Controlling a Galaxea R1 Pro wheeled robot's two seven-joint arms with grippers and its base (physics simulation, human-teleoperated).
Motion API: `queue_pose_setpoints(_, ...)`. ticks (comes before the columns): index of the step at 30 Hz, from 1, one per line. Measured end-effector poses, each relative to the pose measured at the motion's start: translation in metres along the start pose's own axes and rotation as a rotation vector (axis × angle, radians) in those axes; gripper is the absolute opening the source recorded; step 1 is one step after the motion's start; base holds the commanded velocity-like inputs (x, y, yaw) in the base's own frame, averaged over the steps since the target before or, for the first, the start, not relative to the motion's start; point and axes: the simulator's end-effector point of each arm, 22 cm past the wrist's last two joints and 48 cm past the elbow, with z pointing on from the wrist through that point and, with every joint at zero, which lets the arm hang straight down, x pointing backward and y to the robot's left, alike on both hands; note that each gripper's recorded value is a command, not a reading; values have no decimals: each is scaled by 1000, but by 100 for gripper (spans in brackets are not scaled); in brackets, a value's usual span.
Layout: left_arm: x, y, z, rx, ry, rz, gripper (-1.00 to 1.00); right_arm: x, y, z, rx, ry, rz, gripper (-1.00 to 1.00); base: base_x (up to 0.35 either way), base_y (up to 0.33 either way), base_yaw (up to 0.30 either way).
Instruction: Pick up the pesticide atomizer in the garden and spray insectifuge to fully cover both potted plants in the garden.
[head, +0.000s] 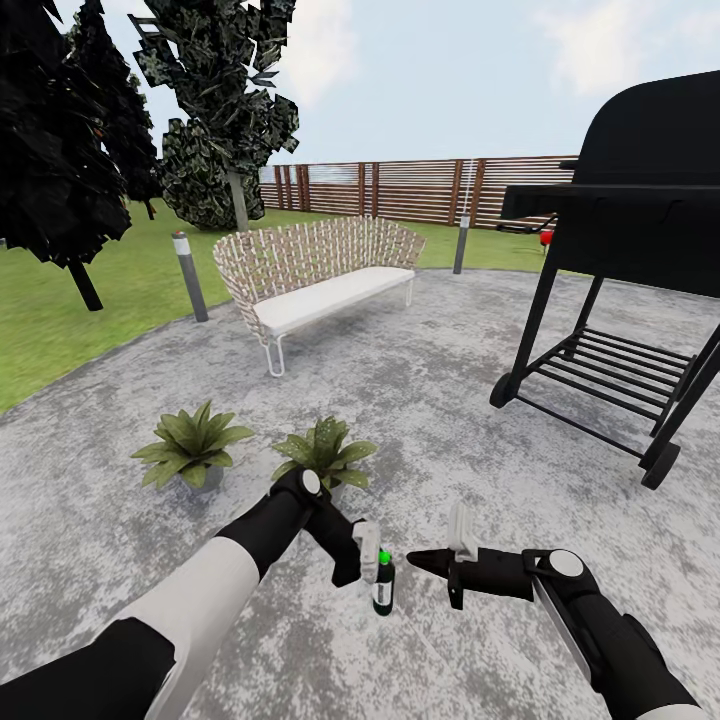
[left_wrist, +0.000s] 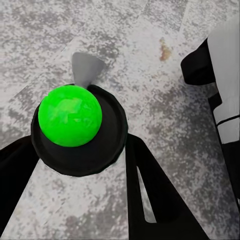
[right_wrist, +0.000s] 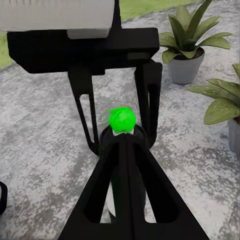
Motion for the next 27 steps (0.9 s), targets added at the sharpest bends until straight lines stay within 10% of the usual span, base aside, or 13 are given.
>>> queue_pose_setpoints(27,-24,-13,9,45,-69,26,-100,1,0,0,0,2,1,-100,0,0,0)
